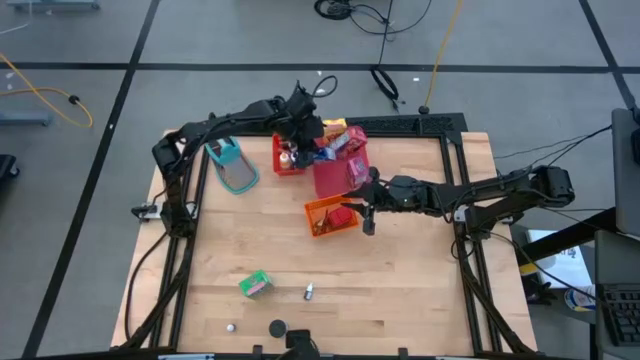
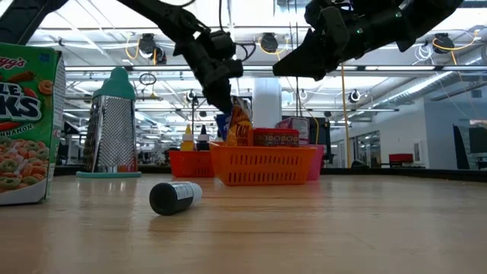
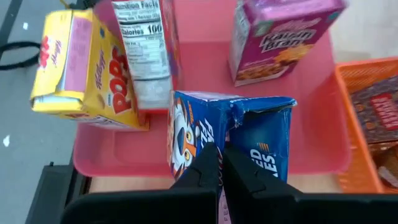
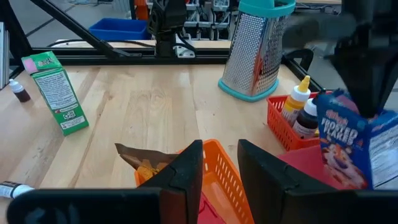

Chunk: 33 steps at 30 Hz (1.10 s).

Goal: Pick & Place Kitchen Items
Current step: Put the blue cereal box into the pink bin, then put the green cereal box into the pink bin

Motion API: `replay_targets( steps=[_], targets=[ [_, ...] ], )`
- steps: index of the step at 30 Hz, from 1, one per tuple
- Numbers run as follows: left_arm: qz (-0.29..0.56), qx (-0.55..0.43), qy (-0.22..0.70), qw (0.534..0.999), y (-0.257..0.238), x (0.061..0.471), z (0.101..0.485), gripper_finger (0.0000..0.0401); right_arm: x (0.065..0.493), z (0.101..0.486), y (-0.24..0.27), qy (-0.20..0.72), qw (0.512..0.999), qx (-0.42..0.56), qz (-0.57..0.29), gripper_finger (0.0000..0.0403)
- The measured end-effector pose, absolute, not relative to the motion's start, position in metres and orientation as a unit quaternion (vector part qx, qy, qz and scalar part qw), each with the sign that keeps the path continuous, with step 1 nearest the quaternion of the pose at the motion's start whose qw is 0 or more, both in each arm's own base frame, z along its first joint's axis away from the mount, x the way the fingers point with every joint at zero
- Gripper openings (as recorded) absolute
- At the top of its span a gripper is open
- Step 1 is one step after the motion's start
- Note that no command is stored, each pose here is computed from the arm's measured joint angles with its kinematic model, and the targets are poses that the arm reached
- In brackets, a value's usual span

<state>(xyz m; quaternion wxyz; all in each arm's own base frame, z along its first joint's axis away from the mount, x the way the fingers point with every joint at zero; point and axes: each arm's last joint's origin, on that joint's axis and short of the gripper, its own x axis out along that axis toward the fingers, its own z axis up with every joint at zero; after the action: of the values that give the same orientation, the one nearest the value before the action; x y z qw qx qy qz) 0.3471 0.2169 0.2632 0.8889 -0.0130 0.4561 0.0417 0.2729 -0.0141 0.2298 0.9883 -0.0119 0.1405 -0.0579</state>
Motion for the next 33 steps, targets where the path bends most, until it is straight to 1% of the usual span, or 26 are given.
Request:
replay_targets(
  steps=[5,13,17,23,26,29,33],
  targets=[
    [0.057,-0.024,0.472,0.879,0.221,0.346,0.256,0.0002,0.273,0.229,-0.014,0.144,0.988,-0.012,-0.058,0.0093],
    [0.070,-0.025,0.467,0.881,0.221,0.345,0.262,0.0026,0.273,0.229,-0.014,0.145,0.988,-0.012,-0.058,0.0093],
    [0.091,-0.017,0.473,0.876,0.222,0.344,0.261,0.0045,0.273,0.229,-0.014,0.145,0.988,-0.012,-0.058,0.0093],
    [0.131,-0.019,0.461,0.877,0.227,0.346,0.264,0.0090,0.273,0.229,-0.014,0.145,0.988,-0.008,-0.058,0.0093],
    [0.129,-0.008,0.462,0.877,0.227,0.346,0.264,0.0108,0.273,0.229,-0.014,0.144,0.988,-0.005,-0.059,0.0093],
    [0.149,-0.004,0.468,0.871,0.228,0.345,0.264,0.0117,0.273,0.229,-0.014,0.144,0.988,-0.005,-0.059,0.0093],
    [0.179,0.009,0.476,0.861,0.228,0.344,0.265,0.0120,0.273,0.229,-0.014,0.145,0.988,-0.007,-0.059,0.0093]
  ],
)
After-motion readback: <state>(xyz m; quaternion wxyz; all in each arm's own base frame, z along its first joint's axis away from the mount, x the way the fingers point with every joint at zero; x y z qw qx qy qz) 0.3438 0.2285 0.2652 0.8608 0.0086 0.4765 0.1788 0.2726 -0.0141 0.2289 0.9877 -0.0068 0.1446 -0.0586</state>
